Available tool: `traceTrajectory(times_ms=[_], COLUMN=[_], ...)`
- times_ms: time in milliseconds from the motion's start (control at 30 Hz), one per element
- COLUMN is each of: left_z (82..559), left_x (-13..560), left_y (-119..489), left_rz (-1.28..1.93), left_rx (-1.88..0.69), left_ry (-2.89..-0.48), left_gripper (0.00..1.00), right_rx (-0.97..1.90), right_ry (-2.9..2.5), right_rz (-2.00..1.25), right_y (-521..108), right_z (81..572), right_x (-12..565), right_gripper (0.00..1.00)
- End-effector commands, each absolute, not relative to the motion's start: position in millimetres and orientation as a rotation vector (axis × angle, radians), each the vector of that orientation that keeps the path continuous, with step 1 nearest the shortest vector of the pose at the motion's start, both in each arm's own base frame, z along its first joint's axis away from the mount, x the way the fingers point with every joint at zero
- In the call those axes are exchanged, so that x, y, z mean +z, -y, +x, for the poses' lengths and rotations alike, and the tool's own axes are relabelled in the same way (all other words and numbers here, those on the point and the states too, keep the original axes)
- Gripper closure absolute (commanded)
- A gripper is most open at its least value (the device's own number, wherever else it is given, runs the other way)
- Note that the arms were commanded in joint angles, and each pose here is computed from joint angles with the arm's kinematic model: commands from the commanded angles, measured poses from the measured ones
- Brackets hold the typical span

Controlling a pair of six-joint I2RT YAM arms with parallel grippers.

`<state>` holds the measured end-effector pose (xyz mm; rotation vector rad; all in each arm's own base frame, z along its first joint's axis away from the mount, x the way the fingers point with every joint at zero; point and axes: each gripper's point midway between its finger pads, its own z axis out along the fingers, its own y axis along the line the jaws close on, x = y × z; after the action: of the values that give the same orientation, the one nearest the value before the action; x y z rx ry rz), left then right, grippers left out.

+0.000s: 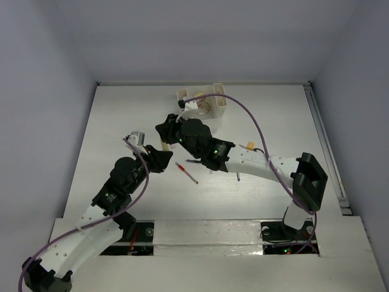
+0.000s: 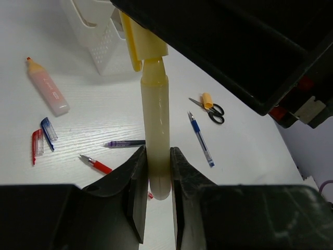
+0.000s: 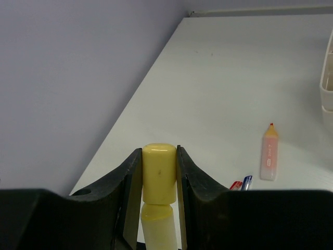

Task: Sort the stationery into containers
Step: Close the pen cap on the pen.

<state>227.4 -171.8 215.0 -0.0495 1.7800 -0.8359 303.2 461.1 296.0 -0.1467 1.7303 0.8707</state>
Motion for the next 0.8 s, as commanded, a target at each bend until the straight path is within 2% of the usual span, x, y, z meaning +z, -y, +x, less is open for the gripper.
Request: traceTrajectory(times_ms=[0,433,567,767], left_z=[229.4,235.4,228.1,225.7], left_x=[240.6,281.6,301.4,301.7], left_y=[169.4,170.3,167.8,161.2], left_rz=[-0.063,-0.063,-0.053,-0.064], left_rx=[-0.850,-0.866,-0.897,-0.873], left_ry=[-1.702,-1.603,-1.538,-1.540], left_gripper=[1.00,1.00,1.00,1.00], right_rx=[0.882,1.041,1.116,1.161], right_ry=[-1.665,-1.653,-1.627,-1.628], right_rz=[-0.129,-0.138,-0.146,-0.181], right_y=[-460.9,-463.6,-461.7,-460.5], right_z=[301.1,263.3,253.0,242.7], right_x=[314.5,290.0,297.4,301.7], right_gripper=[1.00,1.00,1.00,1.00])
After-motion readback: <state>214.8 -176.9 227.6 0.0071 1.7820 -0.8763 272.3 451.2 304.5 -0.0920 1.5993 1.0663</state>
